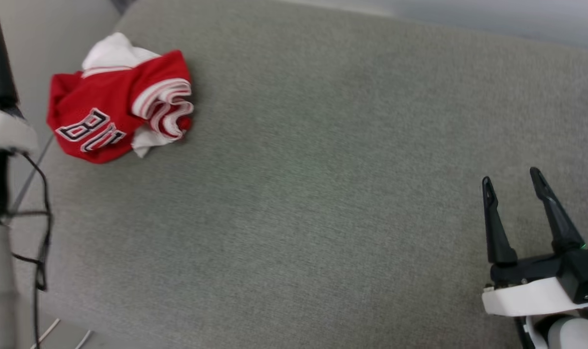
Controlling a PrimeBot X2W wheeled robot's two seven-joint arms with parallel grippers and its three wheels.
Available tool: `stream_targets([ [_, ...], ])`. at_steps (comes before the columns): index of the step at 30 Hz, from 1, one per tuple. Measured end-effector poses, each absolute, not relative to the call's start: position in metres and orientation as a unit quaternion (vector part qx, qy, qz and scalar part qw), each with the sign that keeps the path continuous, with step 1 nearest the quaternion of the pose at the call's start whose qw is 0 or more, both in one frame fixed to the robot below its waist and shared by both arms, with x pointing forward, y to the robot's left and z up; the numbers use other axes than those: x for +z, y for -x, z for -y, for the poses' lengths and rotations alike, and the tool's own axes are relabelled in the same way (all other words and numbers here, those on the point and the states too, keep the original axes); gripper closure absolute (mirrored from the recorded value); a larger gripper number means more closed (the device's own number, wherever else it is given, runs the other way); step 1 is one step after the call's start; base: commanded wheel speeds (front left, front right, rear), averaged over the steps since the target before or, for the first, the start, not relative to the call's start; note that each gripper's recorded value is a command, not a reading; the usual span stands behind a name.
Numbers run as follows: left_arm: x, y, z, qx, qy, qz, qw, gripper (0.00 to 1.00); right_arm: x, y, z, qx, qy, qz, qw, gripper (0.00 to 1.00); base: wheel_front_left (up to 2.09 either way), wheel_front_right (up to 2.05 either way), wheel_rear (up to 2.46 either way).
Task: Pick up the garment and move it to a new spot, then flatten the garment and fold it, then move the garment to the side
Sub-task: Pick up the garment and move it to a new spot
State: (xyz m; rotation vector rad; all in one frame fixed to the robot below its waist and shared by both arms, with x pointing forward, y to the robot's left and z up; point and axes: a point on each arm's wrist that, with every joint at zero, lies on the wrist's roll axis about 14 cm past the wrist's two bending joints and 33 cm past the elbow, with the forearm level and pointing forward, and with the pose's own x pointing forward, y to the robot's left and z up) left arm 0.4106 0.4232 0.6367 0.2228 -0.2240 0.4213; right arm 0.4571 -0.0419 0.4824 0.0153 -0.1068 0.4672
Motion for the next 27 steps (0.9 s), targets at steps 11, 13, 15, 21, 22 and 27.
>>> stream_targets([
  [11,0.554,-0.489,-0.437,0.15,-0.021,-0.199,0.968,0.0,0.454,-0.478,0.078,0.195,0.014,0.033,0.98,0.0,0.0,0.0,0.0],
  [13,0.531,-0.489,-0.436,0.142,-0.005,-0.269,0.953,0.0,0.449,-0.48,0.084,0.189,0.018,0.029,0.981,0.0,0.0,0.0,0.0],
  [15,0.506,-0.486,-0.432,0.132,0.009,-0.335,0.933,0.0,0.446,-0.483,0.09,0.181,0.021,0.028,0.983,0.0,0.0,0.0,0.0],
  [21,0.447,-0.483,-0.416,0.105,0.054,-0.452,0.884,0.0,0.423,-0.486,0.104,0.167,0.031,0.004,0.985,0.0,0.0,0.0,0.0],
  [22,0.438,-0.482,-0.414,0.103,0.059,-0.465,0.877,0.0,0.42,-0.488,0.106,0.166,0.033,0.002,0.986,0.0,0.0,0.0,0.0],
  [27,0.388,-0.474,-0.401,0.099,0.085,-0.524,0.842,0.0,0.406,-0.491,0.114,0.159,0.04,-0.012,0.986,0.0,0.0,0.0,0.0],
])
